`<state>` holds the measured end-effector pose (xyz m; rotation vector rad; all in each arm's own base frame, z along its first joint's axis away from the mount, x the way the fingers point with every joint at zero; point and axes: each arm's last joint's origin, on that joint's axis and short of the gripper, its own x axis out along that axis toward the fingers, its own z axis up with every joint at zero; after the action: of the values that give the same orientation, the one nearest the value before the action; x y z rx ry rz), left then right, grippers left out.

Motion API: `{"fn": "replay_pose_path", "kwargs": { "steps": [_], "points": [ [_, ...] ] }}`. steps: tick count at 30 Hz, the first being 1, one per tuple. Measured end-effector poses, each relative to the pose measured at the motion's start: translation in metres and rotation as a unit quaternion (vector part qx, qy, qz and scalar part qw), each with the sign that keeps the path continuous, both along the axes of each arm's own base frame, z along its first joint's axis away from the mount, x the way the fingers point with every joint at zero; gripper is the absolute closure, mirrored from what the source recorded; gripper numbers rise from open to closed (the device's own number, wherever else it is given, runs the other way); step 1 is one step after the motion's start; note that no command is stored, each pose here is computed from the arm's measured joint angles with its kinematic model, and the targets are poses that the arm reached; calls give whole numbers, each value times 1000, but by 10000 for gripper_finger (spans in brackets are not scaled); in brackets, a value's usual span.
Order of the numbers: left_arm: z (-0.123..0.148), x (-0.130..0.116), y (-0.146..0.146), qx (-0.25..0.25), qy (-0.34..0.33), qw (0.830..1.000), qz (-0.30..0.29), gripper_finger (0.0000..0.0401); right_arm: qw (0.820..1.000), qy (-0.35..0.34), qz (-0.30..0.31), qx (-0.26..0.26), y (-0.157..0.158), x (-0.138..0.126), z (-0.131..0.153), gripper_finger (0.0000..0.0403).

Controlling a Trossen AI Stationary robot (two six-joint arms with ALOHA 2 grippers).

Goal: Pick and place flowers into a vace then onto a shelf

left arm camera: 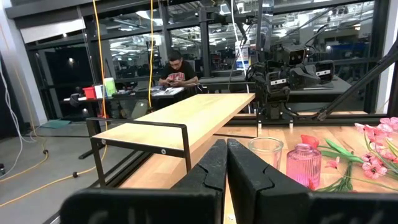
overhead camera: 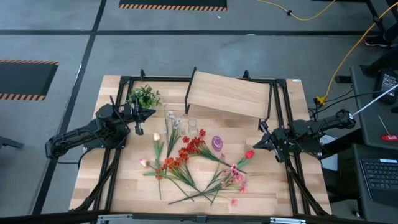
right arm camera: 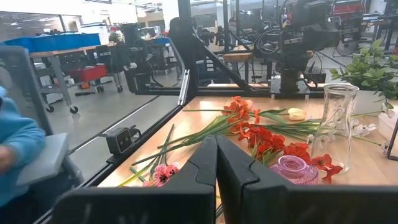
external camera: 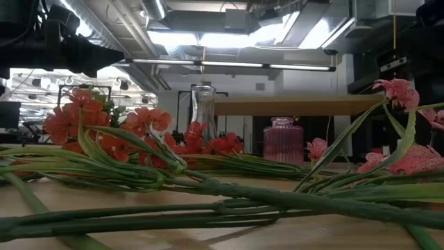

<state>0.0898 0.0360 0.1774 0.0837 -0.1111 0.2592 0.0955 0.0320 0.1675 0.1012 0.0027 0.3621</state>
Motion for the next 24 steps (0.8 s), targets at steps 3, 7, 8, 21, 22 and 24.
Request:
{"fn": "replay_pose_path", "kwargs": {
  "steps": [3, 7, 8, 21, 22, 24],
  "points": [
    [0, 0, 0, 0, 0, 1000, 0, 395, 1000, 0, 0, -1, 0, 0, 0, 398],
    [0, 0, 0, 0, 0, 1000, 0, 395, 1000, 0, 0, 0, 0, 0, 0, 398],
    [0, 0, 0, 0, 0, 1000, 0, 395, 1000, 0, 0, 0, 0, 0, 0, 398],
    [0, 0, 0, 0, 0, 1000, 0, 395, 1000, -2, 0, -6, 0, 0, 0, 398],
    [0, 0, 0, 0, 0, 1000, 0, 395, 1000, -6, 0, -16, 0, 0, 0, 398],
    [0, 0, 0, 0, 0, 1000, 0, 395, 1000, -12, 0, -28, 0, 0, 0, 398]
  ]
}}
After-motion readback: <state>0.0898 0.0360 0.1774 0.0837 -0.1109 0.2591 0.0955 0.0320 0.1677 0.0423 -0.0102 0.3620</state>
